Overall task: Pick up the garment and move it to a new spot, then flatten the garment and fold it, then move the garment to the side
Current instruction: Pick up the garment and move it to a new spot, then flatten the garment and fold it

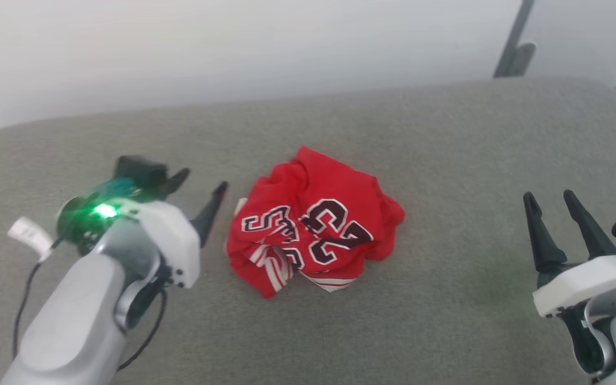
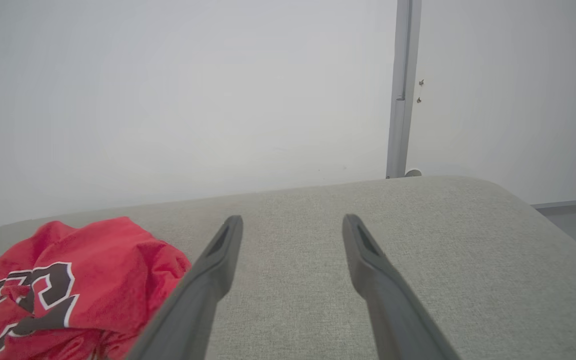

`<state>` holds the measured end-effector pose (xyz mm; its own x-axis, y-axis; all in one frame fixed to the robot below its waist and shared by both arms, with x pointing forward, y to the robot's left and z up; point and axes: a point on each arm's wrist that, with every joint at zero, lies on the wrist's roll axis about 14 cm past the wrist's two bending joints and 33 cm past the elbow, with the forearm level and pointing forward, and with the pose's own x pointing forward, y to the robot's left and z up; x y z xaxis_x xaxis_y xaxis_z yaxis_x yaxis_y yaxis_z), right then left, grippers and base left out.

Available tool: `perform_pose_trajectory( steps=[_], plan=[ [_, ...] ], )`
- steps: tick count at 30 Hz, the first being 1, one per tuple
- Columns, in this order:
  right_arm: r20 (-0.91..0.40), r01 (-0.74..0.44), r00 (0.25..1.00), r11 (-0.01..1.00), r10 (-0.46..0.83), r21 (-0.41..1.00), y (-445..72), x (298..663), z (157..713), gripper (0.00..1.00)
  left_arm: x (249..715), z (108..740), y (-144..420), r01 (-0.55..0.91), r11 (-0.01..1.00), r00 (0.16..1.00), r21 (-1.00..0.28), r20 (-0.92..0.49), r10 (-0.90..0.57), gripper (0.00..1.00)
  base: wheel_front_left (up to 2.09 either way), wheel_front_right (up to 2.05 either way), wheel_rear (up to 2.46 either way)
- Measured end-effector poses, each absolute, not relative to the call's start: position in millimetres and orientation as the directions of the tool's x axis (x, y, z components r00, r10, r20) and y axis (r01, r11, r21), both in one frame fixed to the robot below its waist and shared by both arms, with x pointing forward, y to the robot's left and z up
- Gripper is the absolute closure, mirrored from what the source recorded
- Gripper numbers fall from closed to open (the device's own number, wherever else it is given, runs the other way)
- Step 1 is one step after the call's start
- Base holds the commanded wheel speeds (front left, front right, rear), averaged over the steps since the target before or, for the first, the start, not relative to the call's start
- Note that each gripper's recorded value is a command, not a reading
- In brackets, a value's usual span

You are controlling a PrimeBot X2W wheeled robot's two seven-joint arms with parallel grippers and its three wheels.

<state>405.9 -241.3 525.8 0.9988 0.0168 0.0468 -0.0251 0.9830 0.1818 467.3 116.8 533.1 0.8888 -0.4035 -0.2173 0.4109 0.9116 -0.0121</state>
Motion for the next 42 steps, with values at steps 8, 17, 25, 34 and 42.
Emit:
perform_pose_trajectory(
  steps=[8,17,25,34,42],
  plan=[
    [0.061,-0.070,0.996,0.981,0.060,0.179,-224,404,534,0.00,430,558,199,0.193,0.981,0.980,-0.026,-0.040,-0.194,0.00,0.00,0.00,0.00],
    [0.082,-0.087,0.994,0.980,0.073,0.176,-217,404,543,0.00,383,550,268,-0.013,0.999,1.000,-0.044,0.014,0.013,0.00,0.00,0.00,0.00],
    [0.083,-0.082,0.994,0.980,0.068,0.182,-216,402,543,0.00,359,542,297,-0.116,0.989,0.993,-0.086,0.028,0.119,0.00,0.00,0.00,0.00],
    [0.067,-0.093,0.994,0.978,0.082,0.187,-211,401,540,0.00,354,543,301,-0.127,0.988,0.991,-0.092,0.039,0.131,0.00,0.00,0.00,0.00],
    [0.020,-0.170,0.985,0.966,0.169,0.198,-182,406,532,0.00,348,546,304,-0.139,0.986,0.988,-0.095,0.055,0.145,0.00,0.00,0.00,0.00]
  ],
)
